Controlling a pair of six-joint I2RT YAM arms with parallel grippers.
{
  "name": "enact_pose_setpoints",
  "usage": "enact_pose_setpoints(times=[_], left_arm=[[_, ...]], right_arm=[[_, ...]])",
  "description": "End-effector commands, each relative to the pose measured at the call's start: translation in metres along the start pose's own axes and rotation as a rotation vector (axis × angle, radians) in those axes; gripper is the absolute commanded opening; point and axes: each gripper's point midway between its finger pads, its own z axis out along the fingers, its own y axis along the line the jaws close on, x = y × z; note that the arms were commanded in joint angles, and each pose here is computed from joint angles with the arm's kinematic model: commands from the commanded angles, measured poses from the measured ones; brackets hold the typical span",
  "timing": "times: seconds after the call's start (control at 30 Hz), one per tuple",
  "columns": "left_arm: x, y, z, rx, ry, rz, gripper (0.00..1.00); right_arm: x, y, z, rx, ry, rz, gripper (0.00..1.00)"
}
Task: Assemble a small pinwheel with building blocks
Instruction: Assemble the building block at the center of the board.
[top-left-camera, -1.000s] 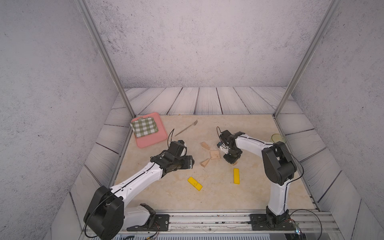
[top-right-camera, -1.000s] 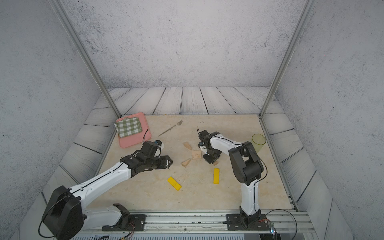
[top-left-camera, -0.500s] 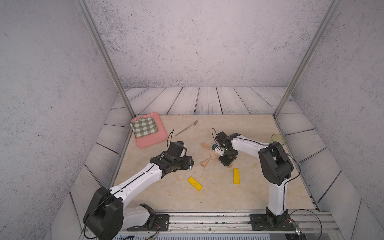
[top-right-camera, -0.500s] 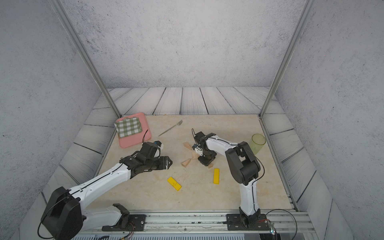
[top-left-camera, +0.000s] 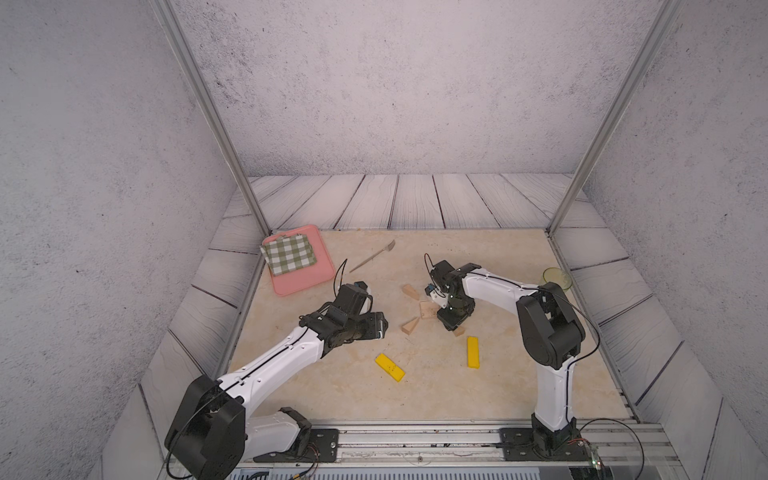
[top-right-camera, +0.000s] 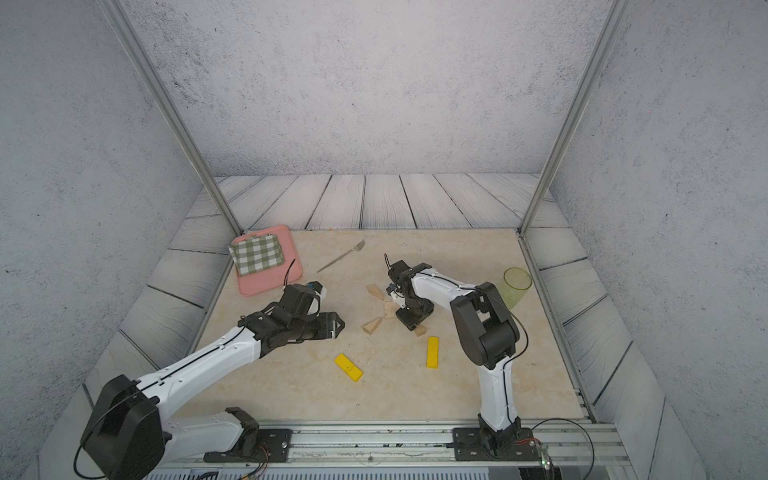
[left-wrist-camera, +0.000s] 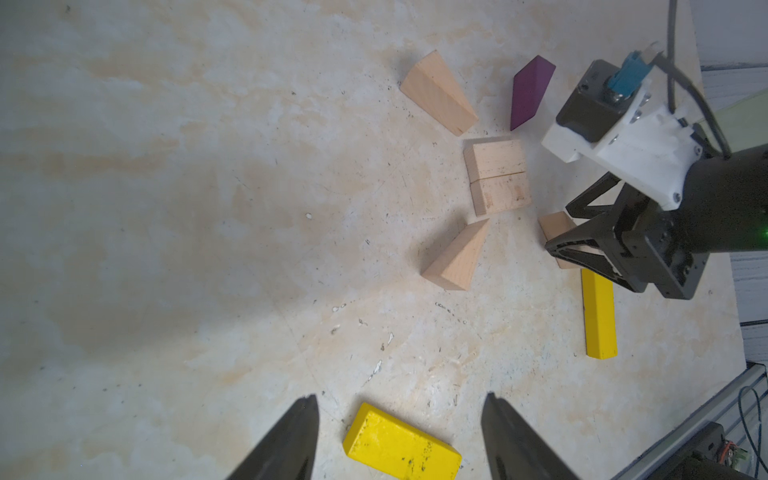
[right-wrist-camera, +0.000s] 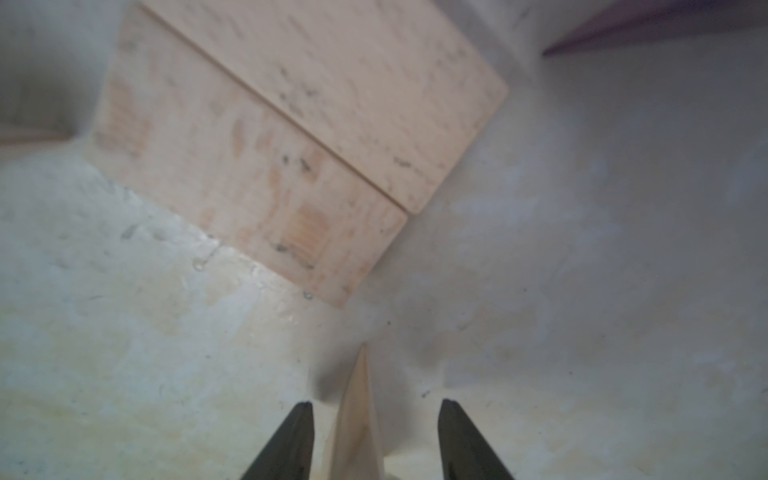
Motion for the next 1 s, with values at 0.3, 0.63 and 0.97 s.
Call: enact_pose_setpoints(times=[0.3, 0.63, 0.97], left_arm=[[0.002, 0.002, -0.003, 0.004, -0.008, -0.004, 0.69], [0.002, 0.000, -0.004, 0.013, -0.008, -0.004, 0.69], [0.002, 0.000, -0.002, 0.014, -0.007, -0.010, 0.69]], right_arm=[[0.030, -0.004, -0.012, 0.021, 0.045, 0.125, 0.52], [0.031, -0.015, -0.011, 0.046, 0.055, 0.167, 0.48], [0.026, -0.014, -0.012, 0.019, 0.036, 0.195, 0.45]])
